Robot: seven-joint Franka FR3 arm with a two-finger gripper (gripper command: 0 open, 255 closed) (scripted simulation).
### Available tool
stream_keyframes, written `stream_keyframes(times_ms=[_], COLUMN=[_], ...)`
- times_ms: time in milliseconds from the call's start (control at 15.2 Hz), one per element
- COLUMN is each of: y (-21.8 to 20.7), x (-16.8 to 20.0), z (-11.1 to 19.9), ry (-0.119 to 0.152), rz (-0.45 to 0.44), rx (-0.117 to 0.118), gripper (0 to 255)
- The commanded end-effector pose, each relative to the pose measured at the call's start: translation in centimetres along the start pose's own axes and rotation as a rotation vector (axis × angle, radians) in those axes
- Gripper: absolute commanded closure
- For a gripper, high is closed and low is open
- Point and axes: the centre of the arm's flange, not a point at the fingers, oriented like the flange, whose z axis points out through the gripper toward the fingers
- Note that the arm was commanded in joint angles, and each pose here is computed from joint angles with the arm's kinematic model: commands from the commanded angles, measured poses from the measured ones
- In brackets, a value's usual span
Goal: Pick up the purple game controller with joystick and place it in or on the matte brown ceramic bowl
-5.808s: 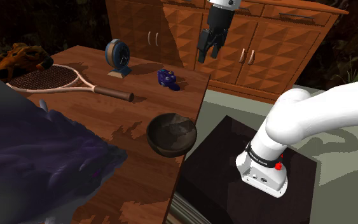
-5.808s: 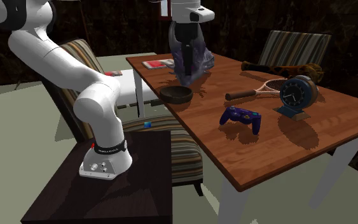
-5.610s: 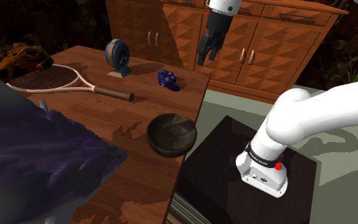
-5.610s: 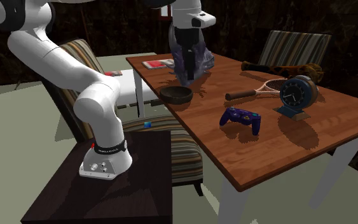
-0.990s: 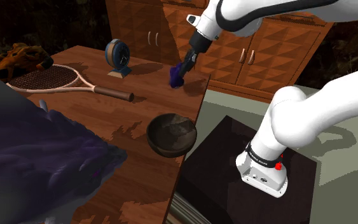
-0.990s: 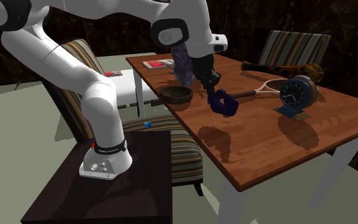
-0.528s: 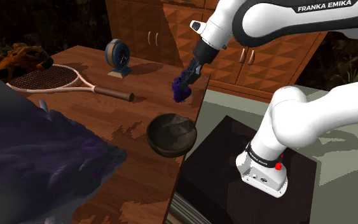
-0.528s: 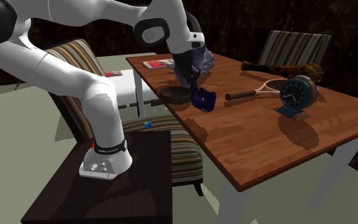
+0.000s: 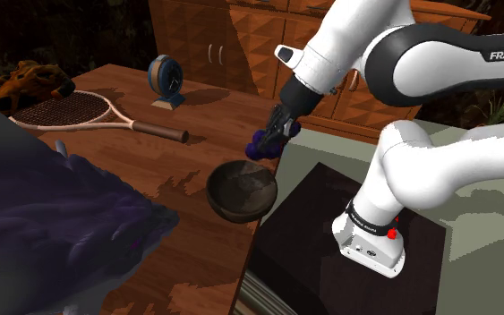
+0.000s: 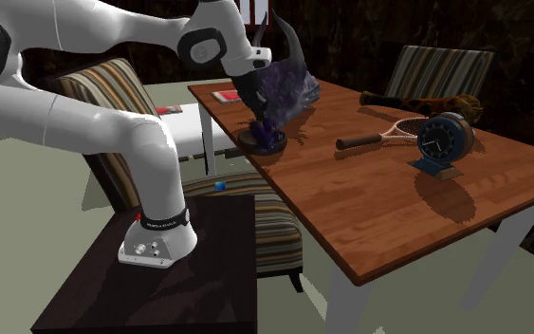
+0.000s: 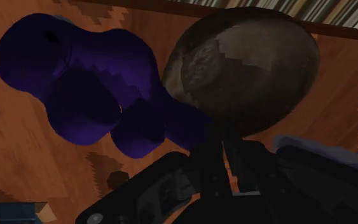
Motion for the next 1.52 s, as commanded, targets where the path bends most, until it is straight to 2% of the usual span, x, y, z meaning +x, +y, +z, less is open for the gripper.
stream_keyframes(times_ms=[0,66,132,198,792,858,1452], y=[-2.4,-3.7,-2.5,-2.5,5.4,5.8,5.8], x=[-0.6,-0.8,-0.6,-0.6,-5.2,-5.4,-6.5], z=[0.0,0.0,-0.2,-0.2,1.7,1.8,5.6], ry=[-0.001,-0.001,0.0,0.0,-0.257,-0.27,-0.27], rz=[0.003,0.003,0.001,0.001,0.07,0.073,0.073], rx=[0.0,0.0,0.0,0.0,-0.024,-0.025,-0.025], gripper=[255,255,255,0,0,0,0])
